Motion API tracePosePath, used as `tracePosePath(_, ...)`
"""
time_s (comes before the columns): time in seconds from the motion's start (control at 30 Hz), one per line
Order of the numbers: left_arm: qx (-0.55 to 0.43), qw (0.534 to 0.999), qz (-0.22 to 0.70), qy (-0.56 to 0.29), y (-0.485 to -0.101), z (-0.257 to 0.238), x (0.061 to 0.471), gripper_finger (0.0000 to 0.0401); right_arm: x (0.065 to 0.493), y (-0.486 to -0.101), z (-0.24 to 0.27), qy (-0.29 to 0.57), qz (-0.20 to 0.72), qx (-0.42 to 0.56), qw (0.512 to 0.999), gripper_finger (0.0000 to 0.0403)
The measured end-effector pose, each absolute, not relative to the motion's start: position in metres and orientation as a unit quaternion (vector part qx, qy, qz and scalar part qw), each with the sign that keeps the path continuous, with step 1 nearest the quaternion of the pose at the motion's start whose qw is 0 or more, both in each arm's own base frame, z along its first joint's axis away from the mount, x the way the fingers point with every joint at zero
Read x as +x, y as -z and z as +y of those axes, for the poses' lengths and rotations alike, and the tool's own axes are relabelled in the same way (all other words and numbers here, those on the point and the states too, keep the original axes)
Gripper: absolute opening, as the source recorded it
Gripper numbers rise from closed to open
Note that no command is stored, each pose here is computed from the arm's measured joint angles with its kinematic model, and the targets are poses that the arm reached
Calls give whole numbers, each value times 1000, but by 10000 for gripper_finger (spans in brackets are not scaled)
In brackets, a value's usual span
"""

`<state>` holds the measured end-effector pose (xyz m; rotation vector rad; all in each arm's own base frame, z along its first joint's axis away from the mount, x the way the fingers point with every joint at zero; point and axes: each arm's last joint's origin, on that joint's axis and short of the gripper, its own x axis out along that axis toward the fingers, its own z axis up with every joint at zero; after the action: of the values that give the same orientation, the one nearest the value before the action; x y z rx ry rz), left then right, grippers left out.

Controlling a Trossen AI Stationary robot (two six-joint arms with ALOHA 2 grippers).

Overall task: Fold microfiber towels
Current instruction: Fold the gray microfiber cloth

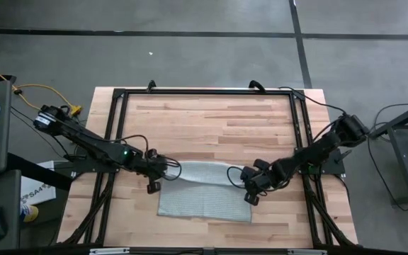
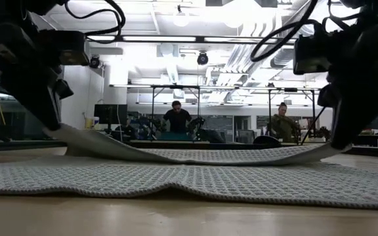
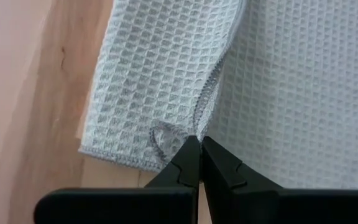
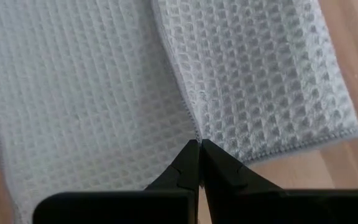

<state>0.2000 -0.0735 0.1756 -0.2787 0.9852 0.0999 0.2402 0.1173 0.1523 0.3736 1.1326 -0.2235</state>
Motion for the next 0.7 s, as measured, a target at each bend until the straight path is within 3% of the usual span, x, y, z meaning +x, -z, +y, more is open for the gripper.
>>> tracePosePath(0.7, -171, 857, 487, -1, -162, -112, 197, 1, 233, -155, 143, 74, 514, 195, 832, 4)
